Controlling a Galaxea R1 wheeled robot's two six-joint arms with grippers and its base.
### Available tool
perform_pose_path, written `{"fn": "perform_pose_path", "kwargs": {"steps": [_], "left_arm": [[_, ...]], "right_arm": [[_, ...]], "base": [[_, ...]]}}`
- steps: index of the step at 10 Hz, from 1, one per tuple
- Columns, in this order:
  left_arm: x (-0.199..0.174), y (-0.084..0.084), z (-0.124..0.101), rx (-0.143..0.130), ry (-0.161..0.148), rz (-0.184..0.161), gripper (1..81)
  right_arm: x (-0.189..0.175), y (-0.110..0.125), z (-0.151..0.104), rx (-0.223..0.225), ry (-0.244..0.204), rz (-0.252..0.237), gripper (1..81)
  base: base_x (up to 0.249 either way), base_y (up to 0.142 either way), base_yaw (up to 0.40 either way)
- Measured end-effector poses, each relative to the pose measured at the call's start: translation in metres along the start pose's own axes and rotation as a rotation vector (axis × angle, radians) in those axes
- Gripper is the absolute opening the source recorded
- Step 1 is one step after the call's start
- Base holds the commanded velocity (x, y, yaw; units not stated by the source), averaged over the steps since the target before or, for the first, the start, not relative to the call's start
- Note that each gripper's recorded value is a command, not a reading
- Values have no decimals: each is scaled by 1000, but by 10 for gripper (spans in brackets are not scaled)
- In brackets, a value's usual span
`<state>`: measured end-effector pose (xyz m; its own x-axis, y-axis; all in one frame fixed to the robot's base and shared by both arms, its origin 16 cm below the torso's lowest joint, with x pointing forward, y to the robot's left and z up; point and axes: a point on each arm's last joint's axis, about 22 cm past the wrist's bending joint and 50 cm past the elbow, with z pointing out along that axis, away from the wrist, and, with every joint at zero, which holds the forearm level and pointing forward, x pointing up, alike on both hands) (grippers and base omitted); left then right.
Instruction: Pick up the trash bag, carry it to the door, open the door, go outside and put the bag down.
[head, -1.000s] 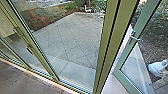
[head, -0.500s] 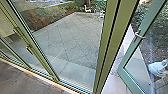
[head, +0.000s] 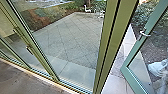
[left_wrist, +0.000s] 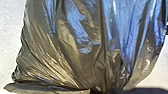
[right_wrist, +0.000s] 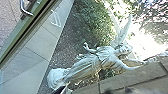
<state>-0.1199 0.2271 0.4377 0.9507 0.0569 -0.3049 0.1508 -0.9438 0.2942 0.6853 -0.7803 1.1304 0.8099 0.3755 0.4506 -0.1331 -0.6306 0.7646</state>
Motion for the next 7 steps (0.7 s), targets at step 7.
{"fn": "perform_pose_path", "kwargs": {"steps": [7], "left_arm": [[-12,-10,-3,12,-10,-19,10]], "right_arm": [[-81,59,11,-123,-35,-37,811]], "base": [[0,0,0]]}}
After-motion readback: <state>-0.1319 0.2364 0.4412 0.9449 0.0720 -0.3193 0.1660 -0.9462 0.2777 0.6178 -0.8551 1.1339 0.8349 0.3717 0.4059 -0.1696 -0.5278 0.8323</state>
